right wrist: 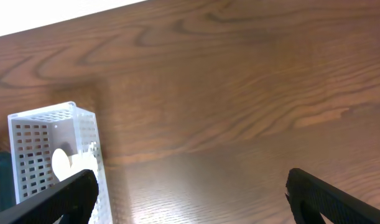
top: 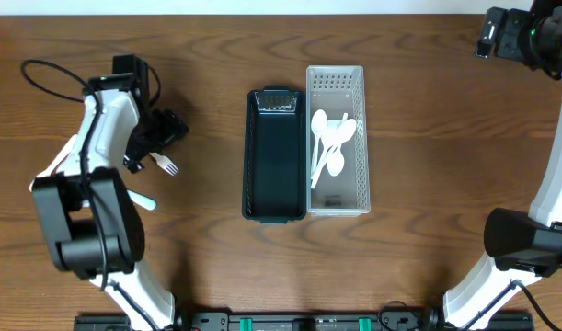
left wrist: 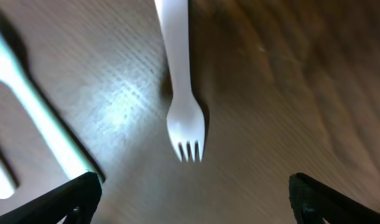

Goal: Pack container

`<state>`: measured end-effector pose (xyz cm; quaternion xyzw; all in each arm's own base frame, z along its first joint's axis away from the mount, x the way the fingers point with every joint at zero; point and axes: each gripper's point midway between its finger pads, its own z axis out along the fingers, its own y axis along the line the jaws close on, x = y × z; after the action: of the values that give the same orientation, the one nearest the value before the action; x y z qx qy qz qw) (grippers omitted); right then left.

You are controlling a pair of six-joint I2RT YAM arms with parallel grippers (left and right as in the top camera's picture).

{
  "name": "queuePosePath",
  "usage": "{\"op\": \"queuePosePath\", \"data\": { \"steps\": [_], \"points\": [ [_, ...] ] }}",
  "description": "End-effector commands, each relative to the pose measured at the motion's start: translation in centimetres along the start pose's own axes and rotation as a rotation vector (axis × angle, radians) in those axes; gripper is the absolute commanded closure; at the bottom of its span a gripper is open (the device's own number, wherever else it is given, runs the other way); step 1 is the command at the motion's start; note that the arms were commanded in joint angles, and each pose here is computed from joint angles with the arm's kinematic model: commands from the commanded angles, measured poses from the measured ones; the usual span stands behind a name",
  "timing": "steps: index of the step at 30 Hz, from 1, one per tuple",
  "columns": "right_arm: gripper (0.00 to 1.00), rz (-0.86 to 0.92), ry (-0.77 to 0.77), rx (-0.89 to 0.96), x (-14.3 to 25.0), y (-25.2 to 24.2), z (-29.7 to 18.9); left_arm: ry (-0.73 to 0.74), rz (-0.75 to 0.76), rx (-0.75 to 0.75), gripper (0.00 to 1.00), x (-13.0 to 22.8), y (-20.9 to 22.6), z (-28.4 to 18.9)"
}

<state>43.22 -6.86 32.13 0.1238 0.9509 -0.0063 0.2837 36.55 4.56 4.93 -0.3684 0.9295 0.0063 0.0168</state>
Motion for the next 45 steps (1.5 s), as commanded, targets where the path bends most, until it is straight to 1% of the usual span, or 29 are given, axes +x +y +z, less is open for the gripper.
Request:
{"op": "queuePosePath", "data": {
  "steps": [1,3,6,27,29,32,37,39,42,43,45],
  "points": [
    [0.01,-0.009,0.011,0.007,0.1,-0.3,0.4,0.039,-0.009,-0.015,0.02,0.3,0.0,1.7],
    [0.01,-0.008,0.010,0.008,0.1,-0.3,0.4,0.053,0.004,-0.016,0.02,0.3,-0.2,2.6],
    [0.01,-0.016,0.009,0.008,0.1,-0.4,0.4,0.069,0.046,0.030,0.02,0.5,-1.1,3.5],
    [0.01,-0.015,0.020,0.009,0.3,-0.4,0.4,0.084,0.021,0.036,0.02,1.5,-0.4,6.0],
    [0.01,-0.015,0.021,0.009,0.3,-0.4,0.4,0.081,0.019,0.038,0.00,1.4,-0.4,6.1],
    [0.01,-0.015,0.021,0.009,0.4,-0.4,0.4,0.078,0.018,0.041,0.07,1.3,-0.4,6.1],
    [0.01,-0.016,0.023,0.009,0.4,-0.4,0.4,0.077,0.018,0.041,0.24,1.3,-0.4,6.1],
    [0.01,-0.016,0.023,0.009,0.4,-0.4,0.4,0.077,0.018,0.041,0.28,1.3,-0.4,6.1],
    [0.01,-0.016,0.023,0.009,0.4,-0.4,0.4,0.077,0.018,0.041,0.43,1.3,-0.4,6.1],
    [0.01,-0.015,0.023,0.009,0.4,-0.4,0.4,0.077,0.018,0.041,0.46,1.3,-0.4,6.1],
    [0.01,-0.015,0.023,0.009,0.4,-0.4,0.4,0.075,0.018,0.042,0.48,1.3,-0.4,6.1]
  ]
}}
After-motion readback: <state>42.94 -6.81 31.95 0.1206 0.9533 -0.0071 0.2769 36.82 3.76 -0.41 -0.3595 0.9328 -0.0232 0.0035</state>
